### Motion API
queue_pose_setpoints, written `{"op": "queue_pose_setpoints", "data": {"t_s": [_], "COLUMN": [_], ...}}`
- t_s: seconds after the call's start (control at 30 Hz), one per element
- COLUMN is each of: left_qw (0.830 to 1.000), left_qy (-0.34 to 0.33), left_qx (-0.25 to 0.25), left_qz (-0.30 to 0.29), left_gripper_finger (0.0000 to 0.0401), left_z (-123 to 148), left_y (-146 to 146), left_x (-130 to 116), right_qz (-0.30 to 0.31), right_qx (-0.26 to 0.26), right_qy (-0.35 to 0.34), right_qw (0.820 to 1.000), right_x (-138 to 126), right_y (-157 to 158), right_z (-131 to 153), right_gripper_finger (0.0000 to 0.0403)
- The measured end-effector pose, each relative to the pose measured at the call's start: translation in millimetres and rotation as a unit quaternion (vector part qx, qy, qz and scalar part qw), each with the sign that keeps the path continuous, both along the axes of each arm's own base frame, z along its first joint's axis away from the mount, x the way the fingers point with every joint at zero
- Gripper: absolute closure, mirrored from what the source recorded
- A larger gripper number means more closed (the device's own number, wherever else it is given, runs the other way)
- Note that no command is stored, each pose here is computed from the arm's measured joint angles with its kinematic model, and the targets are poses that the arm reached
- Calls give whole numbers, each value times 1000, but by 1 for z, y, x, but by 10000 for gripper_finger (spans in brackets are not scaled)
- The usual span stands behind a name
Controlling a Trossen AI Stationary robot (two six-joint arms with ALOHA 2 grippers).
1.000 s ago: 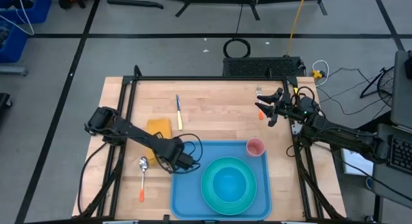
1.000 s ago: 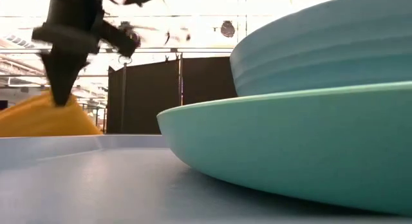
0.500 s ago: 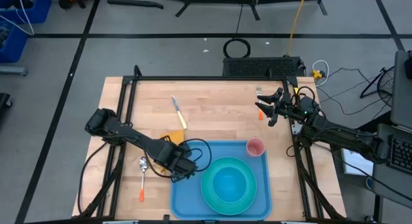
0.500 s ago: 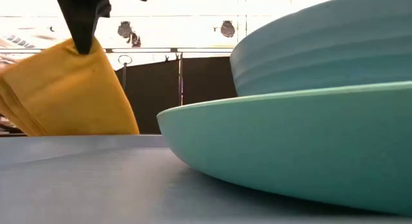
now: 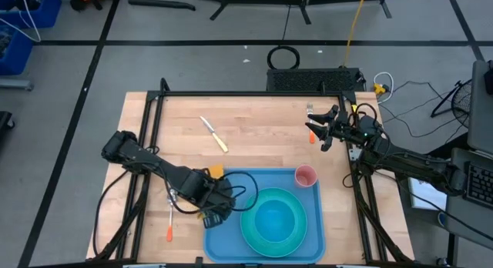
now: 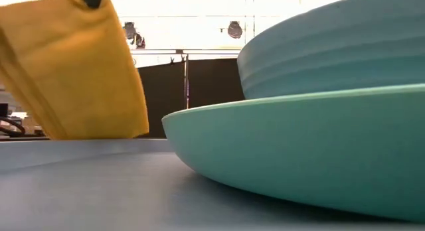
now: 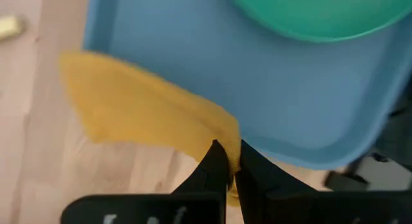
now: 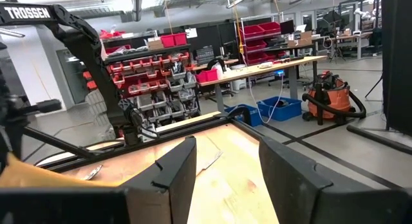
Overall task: Set up tray
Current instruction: Put the yellow table napkin on the left side of the blue tray
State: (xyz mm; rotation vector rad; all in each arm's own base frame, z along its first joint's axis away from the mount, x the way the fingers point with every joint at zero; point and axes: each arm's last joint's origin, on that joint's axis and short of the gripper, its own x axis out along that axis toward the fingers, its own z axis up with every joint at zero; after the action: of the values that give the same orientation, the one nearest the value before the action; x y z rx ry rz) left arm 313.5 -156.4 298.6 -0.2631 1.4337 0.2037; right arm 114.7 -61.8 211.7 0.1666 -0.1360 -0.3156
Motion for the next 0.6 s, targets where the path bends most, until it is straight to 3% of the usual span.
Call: {"op": "queue_pose_setpoints", "data": {"t_s": [0.2,0.6], "left_qw": [997,985], "left_qy": [-43,16], "left_qx": [-45,-129], "left_qz": [-46,-110], "left_gripper_finger": [391,391], "left_z": [1,-46], "left_y": [-8,-22], "left_x": [11,33], "right_qz": [0,-1], "right_qx": [0,-4], "right_qy": [0,-6], "right_qw": [1000,1000], "right_x": [0,0], "right_y": [0,0], "right_z": [0,1], "right_gripper_finger": [243,243]}}
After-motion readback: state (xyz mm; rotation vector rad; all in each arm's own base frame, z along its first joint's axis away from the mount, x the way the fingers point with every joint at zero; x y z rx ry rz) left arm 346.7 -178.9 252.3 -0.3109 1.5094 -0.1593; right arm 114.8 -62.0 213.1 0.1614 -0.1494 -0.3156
